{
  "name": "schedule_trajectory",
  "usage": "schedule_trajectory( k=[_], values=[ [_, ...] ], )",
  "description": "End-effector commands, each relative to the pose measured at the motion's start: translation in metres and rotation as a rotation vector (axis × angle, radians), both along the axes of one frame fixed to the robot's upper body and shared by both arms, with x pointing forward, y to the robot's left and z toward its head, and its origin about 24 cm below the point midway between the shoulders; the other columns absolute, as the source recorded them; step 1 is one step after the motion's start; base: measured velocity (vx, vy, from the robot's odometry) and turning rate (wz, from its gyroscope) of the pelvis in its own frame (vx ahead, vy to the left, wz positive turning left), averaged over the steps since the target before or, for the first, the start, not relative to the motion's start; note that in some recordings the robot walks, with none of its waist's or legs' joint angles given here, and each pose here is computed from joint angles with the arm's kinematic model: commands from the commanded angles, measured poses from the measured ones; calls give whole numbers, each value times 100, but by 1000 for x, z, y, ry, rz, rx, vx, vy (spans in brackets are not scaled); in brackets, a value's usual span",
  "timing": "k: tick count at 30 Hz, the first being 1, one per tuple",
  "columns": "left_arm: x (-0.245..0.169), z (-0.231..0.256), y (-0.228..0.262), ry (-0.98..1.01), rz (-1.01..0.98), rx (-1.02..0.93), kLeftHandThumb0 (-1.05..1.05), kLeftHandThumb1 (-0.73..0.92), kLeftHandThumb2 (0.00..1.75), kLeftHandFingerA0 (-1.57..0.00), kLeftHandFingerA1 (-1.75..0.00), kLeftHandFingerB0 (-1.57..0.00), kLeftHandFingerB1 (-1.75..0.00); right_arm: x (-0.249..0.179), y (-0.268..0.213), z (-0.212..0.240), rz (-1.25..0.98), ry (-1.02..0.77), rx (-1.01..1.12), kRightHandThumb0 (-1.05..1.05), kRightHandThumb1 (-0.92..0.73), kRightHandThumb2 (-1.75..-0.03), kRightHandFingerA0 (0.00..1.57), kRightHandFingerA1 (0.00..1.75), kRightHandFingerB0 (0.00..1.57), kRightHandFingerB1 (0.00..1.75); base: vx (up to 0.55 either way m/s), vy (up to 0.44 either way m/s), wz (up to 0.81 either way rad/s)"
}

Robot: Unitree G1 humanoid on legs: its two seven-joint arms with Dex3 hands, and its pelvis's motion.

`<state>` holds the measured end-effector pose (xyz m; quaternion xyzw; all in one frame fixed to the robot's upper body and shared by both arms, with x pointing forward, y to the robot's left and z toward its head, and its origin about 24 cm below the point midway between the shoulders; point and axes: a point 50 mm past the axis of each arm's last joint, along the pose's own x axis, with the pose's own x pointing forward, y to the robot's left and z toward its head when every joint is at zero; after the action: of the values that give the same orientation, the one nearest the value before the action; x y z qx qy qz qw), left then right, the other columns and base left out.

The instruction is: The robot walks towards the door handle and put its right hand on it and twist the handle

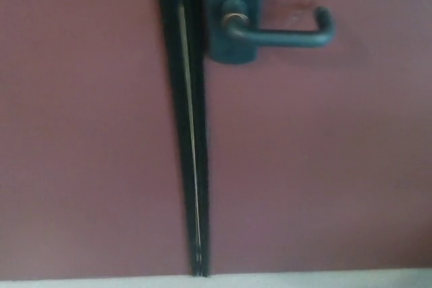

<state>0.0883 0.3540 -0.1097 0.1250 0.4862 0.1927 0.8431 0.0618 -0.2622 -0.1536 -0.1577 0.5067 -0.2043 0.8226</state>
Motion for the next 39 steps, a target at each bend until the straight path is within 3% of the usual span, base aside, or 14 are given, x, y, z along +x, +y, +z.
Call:
schedule_trajectory(
  k=[1, 15, 39],
  values=[
    [-1, 0, 0, 14, -21, 6, -5, 71, 60, -56, -48, -40, -38, -1, -2, 0, -6, -1, 4, -4, -64, -58, 68, 52, 46, 41, 297, 116, 16],
    [-2, 2, 4, 10, -15, 6, -5, 72, 60, -56, -47, -41, -39, 6, 3, -1, -5, 0, 12, -4, -63, -58, 71, 54, 46, 41, 69, -33, 1],
    [0, 4, 5, -7, -31, 6, -6, 70, 60, -54, -48, -41, -40, 16, 5, 0, 33, -12, 22, -5, -63, -57, 65, 50, 46, 40, 4, 90, 3]
  ],
)
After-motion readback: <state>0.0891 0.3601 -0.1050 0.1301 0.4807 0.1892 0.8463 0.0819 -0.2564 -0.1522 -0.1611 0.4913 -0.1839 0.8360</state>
